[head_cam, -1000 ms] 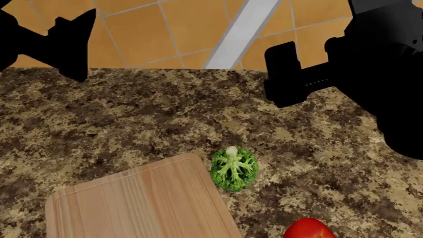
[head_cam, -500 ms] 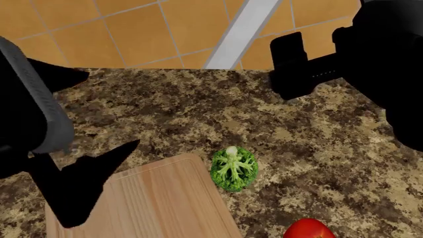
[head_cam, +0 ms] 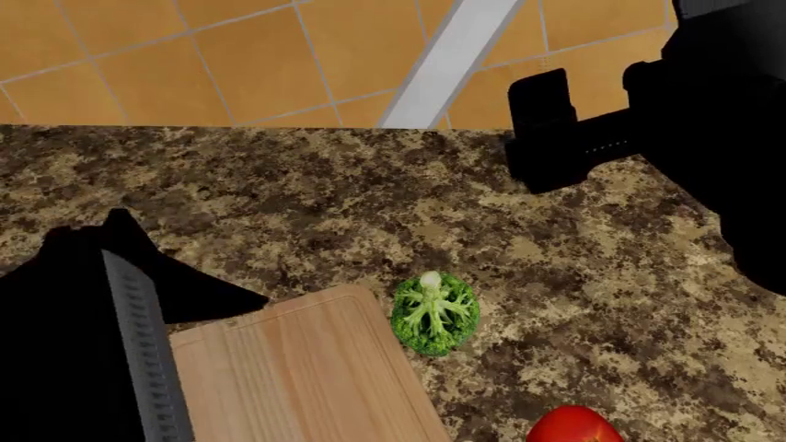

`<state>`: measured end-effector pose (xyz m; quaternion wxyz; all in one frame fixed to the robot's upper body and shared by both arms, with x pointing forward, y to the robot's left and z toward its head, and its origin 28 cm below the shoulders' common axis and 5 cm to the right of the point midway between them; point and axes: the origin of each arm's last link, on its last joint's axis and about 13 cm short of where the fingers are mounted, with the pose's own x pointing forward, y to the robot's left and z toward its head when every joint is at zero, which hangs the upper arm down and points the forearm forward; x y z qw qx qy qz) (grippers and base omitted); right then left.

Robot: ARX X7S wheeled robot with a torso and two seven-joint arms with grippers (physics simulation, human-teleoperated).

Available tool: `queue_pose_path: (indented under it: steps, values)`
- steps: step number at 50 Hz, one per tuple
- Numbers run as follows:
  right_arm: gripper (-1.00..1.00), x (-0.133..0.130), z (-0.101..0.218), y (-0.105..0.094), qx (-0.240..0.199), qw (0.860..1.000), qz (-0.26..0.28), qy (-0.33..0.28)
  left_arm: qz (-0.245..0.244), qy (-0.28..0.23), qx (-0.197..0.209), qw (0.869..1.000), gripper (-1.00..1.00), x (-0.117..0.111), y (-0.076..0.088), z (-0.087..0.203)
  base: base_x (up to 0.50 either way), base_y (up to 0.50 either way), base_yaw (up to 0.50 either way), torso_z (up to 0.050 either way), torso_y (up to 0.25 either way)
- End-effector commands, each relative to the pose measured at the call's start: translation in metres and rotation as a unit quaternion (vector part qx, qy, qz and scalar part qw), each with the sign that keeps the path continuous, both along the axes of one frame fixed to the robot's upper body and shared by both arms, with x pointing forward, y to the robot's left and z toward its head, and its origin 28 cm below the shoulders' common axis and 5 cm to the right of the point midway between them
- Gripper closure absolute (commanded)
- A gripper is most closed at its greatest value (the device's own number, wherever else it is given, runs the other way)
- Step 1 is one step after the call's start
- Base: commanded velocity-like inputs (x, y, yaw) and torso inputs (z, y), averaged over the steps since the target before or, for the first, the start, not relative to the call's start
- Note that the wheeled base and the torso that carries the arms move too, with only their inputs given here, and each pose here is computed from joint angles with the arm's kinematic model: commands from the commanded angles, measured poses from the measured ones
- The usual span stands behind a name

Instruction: Clear the non-vegetable object off the cutting board and place the vegetables onto it.

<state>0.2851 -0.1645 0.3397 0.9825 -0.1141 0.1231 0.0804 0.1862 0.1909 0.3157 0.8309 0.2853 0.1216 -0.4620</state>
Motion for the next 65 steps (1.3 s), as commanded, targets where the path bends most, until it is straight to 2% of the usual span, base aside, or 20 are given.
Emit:
queue_pose_path:
  steps: [1,10,11,13,16,19,22,26,40,65]
  values:
    - [-1.00,-0.001,0.001,0.002,0.015,1.000,0.013,-0.006,-0.040,0.012,-0.007,0.999,-1.00,-0.008,-0.015,0.002,0.00,0.00,0.00,0.000,0.000]
    - [-1.00,-0.005,-0.002,-0.001,0.015,1.000,0.008,-0.003,-0.039,0.033,-0.014,0.999,-1.00,-0.005,-0.026,-0.008,0.00,0.00,0.00,0.000,0.000]
    - [-1.00,-0.005,-0.003,-0.001,0.016,1.000,0.008,-0.002,-0.035,0.022,-0.015,0.999,-1.00,-0.003,-0.028,-0.009,0.00,0.00,0.00,0.000,0.000]
    - [-1.00,-0.004,-0.003,-0.001,0.016,1.000,0.009,-0.001,-0.017,0.043,-0.025,0.999,-1.00,0.002,-0.031,-0.011,0.00,0.00,0.00,0.000,0.000]
    - [-1.00,-0.004,-0.005,-0.001,0.017,1.000,0.009,0.000,-0.017,0.036,-0.024,0.999,-1.00,0.003,-0.033,-0.014,0.00,0.00,0.00,0.000,0.000]
    - [-1.00,-0.004,-0.004,-0.001,0.017,1.000,0.008,0.001,-0.019,0.057,-0.021,0.998,-1.00,0.000,-0.036,-0.019,0.00,0.00,0.00,0.000,0.000]
    - [-1.00,-0.003,-0.005,-0.001,0.016,1.000,0.009,0.002,-0.025,0.049,-0.020,0.998,-1.00,-0.004,-0.038,-0.023,0.00,0.00,0.00,0.000,0.000]
    - [-1.00,-0.003,-0.005,-0.001,0.016,1.000,0.010,0.003,-0.027,0.070,-0.010,0.997,-1.00,-0.009,-0.041,-0.029,0.00,0.00,0.00,0.000,0.000]
    - [-1.00,-0.005,-0.006,0.000,0.017,1.000,0.009,0.003,-0.015,0.096,0.003,0.995,-1.00,-0.022,-0.042,-0.039,0.00,0.00,0.00,0.000,0.000]
    - [-1.00,-0.004,-0.014,0.000,0.019,1.000,0.010,0.013,0.019,0.093,0.027,0.995,-1.00,-0.003,-0.040,-0.060,0.00,0.00,0.00,0.000,0.000]
